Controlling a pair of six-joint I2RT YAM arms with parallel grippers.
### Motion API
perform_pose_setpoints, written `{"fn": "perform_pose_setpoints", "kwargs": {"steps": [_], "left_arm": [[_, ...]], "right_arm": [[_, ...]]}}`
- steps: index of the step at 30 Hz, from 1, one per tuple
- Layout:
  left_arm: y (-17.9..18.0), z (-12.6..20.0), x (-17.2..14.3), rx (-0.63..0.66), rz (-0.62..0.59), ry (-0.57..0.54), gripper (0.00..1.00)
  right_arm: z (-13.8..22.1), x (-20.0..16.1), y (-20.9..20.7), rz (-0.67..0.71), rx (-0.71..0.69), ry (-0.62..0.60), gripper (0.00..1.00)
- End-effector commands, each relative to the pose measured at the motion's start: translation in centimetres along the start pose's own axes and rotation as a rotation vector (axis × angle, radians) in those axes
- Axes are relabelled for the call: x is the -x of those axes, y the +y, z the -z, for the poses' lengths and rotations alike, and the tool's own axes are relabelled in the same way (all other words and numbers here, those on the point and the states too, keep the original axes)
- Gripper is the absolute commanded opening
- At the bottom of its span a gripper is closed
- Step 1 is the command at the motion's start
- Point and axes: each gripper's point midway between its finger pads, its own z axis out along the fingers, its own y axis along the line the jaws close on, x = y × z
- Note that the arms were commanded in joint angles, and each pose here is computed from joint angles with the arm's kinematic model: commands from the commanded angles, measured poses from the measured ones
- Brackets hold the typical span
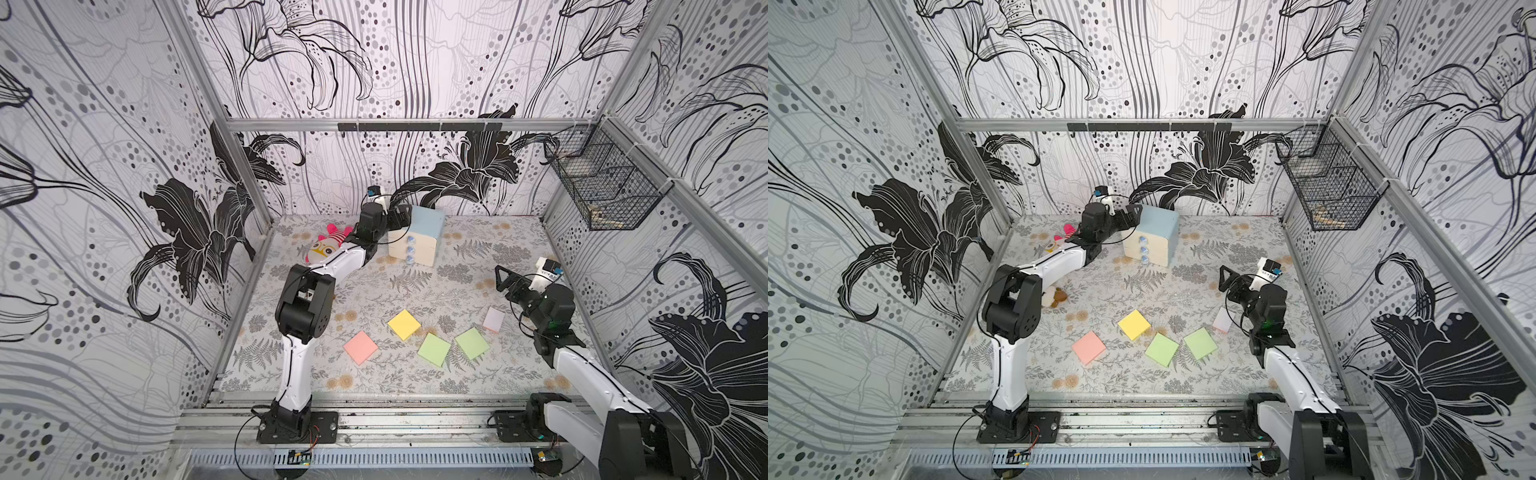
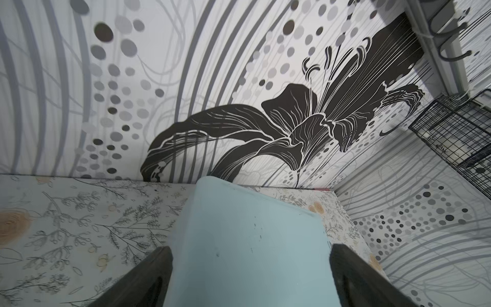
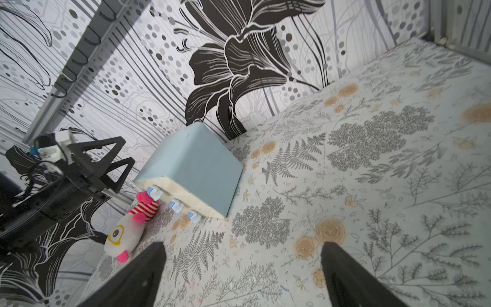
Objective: Please put the sticky notes in the drawer by color
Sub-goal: Adjust the storage box at the center of the board.
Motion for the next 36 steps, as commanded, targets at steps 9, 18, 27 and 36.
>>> {"fn": "perform_pose_setpoints", "kwargs": {"steps": [9,18,27,36], "left_arm": [[-1.8,0.1,-5.0,-0.083,0.1,0.147,0.91],[-4.4,3.9,-6.6,-0.158,0.171,0.15,0.81],[-3.7,2.8,-7.3,-0.118,0.165,0.172,0.79],[-3.4,2.1,-7.7,-0.113,0.19,0.177,0.79]], "right_arm": [[-1.3,-0.3,2.8,0.051,0.088,0.113,0.97],[-5.7,-1.0,6.8,0.099,0.093,0.163,0.95],[-13.7,0.5,9.6,0.06,0.116,0.126,0.9],[-22.3,-1.1,9.9,0.107,0.128,0.233,0.85]]}}
